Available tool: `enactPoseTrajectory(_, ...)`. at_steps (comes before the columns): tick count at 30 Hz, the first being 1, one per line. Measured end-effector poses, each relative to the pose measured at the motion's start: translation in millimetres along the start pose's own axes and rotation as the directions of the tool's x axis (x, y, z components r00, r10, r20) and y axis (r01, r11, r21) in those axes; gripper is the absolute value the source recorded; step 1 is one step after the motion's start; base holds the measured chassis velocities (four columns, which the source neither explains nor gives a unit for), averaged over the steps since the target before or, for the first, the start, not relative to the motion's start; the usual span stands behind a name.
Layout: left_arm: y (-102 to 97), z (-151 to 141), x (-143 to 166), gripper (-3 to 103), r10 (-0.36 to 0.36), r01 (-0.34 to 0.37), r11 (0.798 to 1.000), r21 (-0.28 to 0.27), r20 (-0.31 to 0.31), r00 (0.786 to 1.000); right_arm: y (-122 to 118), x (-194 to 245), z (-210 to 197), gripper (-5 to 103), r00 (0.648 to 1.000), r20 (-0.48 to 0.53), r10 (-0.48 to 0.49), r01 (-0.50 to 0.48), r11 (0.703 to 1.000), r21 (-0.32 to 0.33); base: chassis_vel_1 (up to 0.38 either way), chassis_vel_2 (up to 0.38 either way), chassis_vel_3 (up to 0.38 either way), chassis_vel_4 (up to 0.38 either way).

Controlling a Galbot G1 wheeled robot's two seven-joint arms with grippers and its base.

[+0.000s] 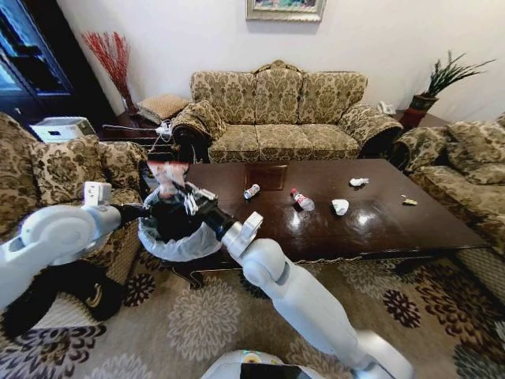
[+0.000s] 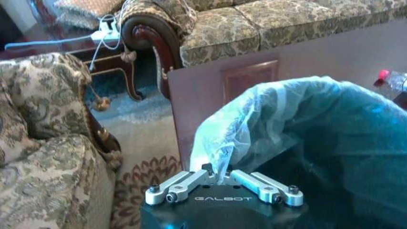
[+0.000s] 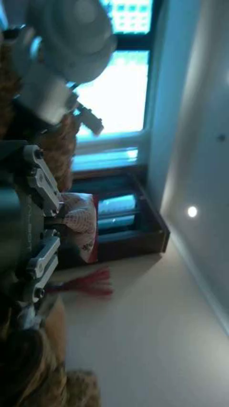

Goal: Move to the front of the table and place the trash on the table into the trash bin.

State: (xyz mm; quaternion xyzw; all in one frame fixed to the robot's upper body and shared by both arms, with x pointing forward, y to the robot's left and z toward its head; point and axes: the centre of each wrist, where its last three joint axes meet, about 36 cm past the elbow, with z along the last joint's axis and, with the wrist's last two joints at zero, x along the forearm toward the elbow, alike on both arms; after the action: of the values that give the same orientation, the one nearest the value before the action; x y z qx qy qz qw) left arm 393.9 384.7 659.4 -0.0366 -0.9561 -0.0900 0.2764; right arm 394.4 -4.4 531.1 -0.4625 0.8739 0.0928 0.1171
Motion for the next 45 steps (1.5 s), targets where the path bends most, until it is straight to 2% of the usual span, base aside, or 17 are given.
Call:
enactPoseTrajectory(2,-0.3,-0.3,-0.2,0,0.003,-0.003,1.000,-0.010,0.005,1.000,-0.4,1.2,3.2,3,1.000,-0.005,0.007,-0.007,1.000,0.008,0.000,0.000,0.000,0.000)
enactPoseTrajectory(5,-0.3,-2.4,-0.7,0,0.007,-0.006,0.999,-0.038,0.025,1.000,-0.3,2.3,5.7,19,1.000,-0.005,0.014,-0.014,1.000,0.006,0.000,0.000,0.000,0.000)
enactPoseTrajectory(7,-0.8,-3.6,-0.3,0,0.010,-0.008,0.999,-0.043,0.027,1.000,-0.4,2.1,5.6,19,1.000,-0.004,0.015,-0.015,1.000,0.004,0.000,0.000,0.000,0.000)
enactPoseTrajectory(8,-2.7,-5.5,1.2,0,0.015,-0.014,0.999,-0.049,0.032,0.999,-0.9,1.8,5.6,25,1.000,-0.003,0.016,-0.016,1.000,0.005,0.000,0.000,0.000,0.000)
enactPoseTrajectory(13,-7.3,-7.4,6.7,0,0.032,-0.029,0.998,-0.047,0.061,0.998,-1.7,3.5,15.0,46,0.999,-0.008,0.038,-0.038,0.999,0.013,0.000,0.000,0.000,0.000)
enactPoseTrajectory(14,-7.3,-7.4,6.7,0,0.032,-0.029,0.998,-0.047,0.061,0.998,-1.7,3.5,15.0,46,0.999,-0.008,0.038,-0.038,0.999,0.013,0.000,0.000,0.000,0.000)
enactPoseTrajectory(17,-8.1,-8.1,11.1,0,0.038,-0.035,0.999,-0.036,0.075,0.996,1.7,9.8,23.5,62,0.994,0.068,0.091,-0.094,0.995,0.044,0.000,0.000,0.000,0.000)
enactPoseTrajectory(19,-7.6,-8.1,11.0,0,0.037,-0.034,0.999,-0.035,0.074,0.997,1.8,10.2,22.5,62,0.991,0.087,0.104,-0.109,0.992,0.058,0.000,0.000,0.000,0.000)
enactPoseTrajectory(20,-3.7,-7.5,9.2,0,0.027,-0.026,0.999,-0.023,0.076,0.997,0.8,14.5,13.8,68,0.976,0.153,0.153,-0.170,0.980,0.104,0.000,0.000,0.000,0.000)
enactPoseTrajectory(23,5.2,-5.2,5.2,0,0.001,0.000,1.000,-0.005,0.086,0.996,-8.6,31.3,3.1,79,0.957,0.169,0.238,-0.258,0.960,0.109,0.000,0.000,0.000,0.000)
enactPoseTrajectory(25,14.5,-1.0,1.0,0,-0.024,0.022,1.000,0.018,0.093,0.995,-37.6,60.4,11.8,89,0.923,0.127,0.363,-0.375,0.923,0.087,0.000,0.000,0.000,0.000)
enactPoseTrajectory(26,14.5,-1.0,1.0,0,-0.024,0.022,1.000,0.018,0.093,0.995,-37.6,60.4,11.8,89,0.923,0.127,0.363,-0.375,0.923,0.087,0.000,0.000,0.000,0.000)
enactPoseTrajectory(28,18.3,1.1,-0.1,0,-0.033,0.030,0.999,0.033,0.101,0.994,-78.7,90.1,32.8,98,0.876,0.100,0.471,-0.480,0.870,0.112,0.000,0.000,0.000,0.000)
enactPoseTrajectory(29,18.3,1.1,-0.1,0,-0.033,0.030,0.999,0.033,0.101,0.994,-78.7,90.1,32.8,98,0.876,0.100,0.471,-0.480,0.870,0.112,0.000,0.000,0.000,0.000)
enactPoseTrajectory(33,13.7,2.7,3.2,0,-0.020,0.016,0.999,0.041,0.117,0.993,-128.2,115.0,72.0,100,0.793,0.048,0.607,-0.608,0.785,0.118,0.000,0.000,0.000,0.000)
enactPoseTrajectory(36,7.0,4.0,6.5,0,-0.002,-0.002,0.999,0.039,0.123,0.992,-145.0,115.4,90.6,100,0.761,0.017,0.648,-0.646,0.756,0.111,0.000,0.000,0.000,0.000)
enactPoseTrajectory(45,1.1,5.1,10.6,0,0.013,-0.019,0.999,0.046,0.130,0.991,-154.8,92.8,116.6,100,0.742,-0.062,0.667,-0.663,0.745,0.076,-0.055,0.083,0.073,-0.056)
